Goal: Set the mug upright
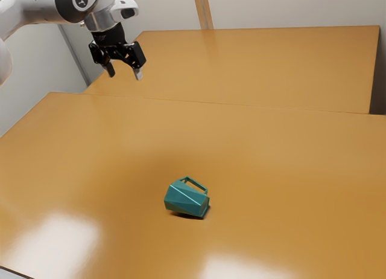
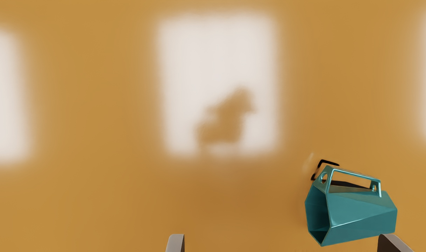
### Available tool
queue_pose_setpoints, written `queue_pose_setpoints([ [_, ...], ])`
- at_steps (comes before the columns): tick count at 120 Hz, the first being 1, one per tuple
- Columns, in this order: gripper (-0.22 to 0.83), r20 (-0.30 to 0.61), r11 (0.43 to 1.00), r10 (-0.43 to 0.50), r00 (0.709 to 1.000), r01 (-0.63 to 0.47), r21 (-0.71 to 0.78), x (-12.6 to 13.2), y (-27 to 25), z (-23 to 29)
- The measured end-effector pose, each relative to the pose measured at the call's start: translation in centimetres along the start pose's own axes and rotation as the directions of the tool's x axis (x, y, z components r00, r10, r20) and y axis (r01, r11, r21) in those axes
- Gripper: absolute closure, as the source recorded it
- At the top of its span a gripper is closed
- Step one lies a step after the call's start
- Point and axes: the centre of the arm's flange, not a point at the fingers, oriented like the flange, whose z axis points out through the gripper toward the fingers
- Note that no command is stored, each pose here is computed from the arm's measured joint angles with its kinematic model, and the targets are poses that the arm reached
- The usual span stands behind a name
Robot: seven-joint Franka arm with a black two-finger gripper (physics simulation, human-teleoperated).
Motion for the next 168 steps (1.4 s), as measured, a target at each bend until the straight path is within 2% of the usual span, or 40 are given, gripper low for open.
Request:
queue_pose_setpoints([
  [21, 0.0, -0.004, 1.0, -0.012, 1.0, 0.012, 0.001, -0.3, -0.7, -0.4],
  [43, 0.0, 0.034, 0.999, -0.032, 0.999, 0.033, -0.021, -1.3, -1.6, 0.9],
  [69, 0.0, 0.107, 0.976, -0.117, 0.987, 0.134, -0.172, -3.2, -4.1, 6.1],
  [109, 0.0, 0.242, 0.879, -0.227, 0.943, 0.305, -0.367, -5.6, -5.7, 15.7],
  [120, 0.0, 0.281, 0.843, -0.23, 0.932, 0.335, -0.421, -6.5, -5.1, 18.8],
  [132, 0.0, 0.292, 0.807, -0.21, 0.933, 0.334, -0.488, -7.4, -4.0, 22.0],
  [168, 0.0, 0.241, 0.731, -0.119, 0.963, 0.249, -0.635, -9.0, -1.2, 27.8],
])
